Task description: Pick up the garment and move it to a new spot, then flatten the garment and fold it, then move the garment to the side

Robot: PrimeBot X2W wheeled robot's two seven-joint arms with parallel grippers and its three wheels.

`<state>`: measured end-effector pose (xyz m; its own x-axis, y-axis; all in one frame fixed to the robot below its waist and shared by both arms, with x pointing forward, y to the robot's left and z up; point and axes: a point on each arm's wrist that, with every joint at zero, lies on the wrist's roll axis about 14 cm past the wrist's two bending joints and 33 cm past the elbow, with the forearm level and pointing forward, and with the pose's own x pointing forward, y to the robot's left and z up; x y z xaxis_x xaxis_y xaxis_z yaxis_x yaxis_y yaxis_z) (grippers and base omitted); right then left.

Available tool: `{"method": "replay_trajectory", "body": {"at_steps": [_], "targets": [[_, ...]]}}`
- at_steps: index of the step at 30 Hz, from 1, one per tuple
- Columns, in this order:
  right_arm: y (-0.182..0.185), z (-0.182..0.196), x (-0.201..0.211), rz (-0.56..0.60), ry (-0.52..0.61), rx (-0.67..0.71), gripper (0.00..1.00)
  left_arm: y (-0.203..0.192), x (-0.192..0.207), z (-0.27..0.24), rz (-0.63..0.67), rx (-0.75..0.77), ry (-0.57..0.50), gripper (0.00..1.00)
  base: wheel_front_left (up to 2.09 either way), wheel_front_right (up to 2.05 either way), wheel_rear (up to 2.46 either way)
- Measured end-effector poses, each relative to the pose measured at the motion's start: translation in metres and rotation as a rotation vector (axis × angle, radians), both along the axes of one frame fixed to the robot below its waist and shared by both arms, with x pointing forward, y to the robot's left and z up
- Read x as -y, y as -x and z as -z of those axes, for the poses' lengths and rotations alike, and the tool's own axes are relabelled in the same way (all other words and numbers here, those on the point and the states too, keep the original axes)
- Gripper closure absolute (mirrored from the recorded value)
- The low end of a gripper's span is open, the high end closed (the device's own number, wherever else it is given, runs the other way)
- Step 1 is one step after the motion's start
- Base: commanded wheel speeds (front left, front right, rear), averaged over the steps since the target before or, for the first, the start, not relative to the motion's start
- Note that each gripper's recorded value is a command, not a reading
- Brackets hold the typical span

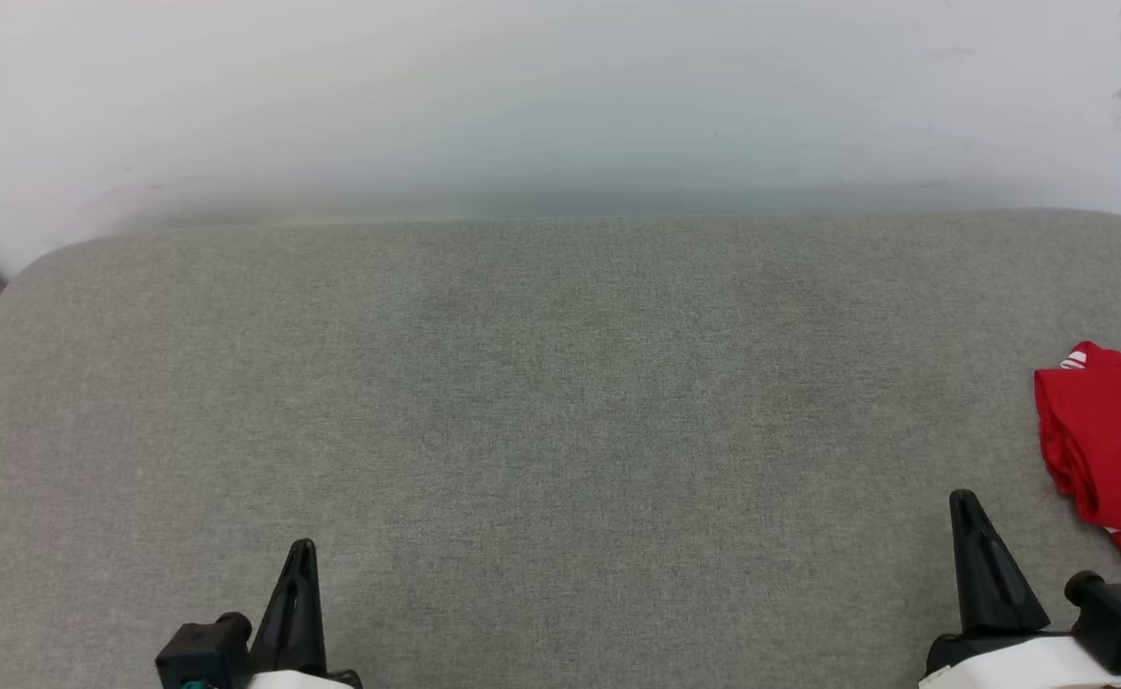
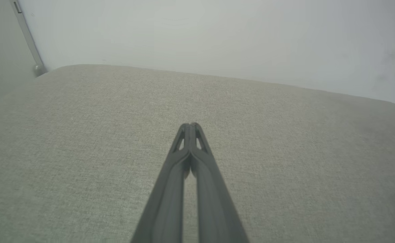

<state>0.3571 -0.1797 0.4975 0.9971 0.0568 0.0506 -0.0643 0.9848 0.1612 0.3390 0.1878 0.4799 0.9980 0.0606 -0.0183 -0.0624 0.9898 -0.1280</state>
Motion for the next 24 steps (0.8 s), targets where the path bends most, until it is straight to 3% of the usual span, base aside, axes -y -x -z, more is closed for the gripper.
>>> {"method": "replay_trajectory", "body": {"at_steps": [24], "targets": [[-0.008, 0.006, 0.012, 0.059, -0.428, -0.062, 1.00, -0.013, -0.009, 0.006, -0.048, -0.040, 0.440, 1.00, 0.00, 0.00, 0.00]]}}
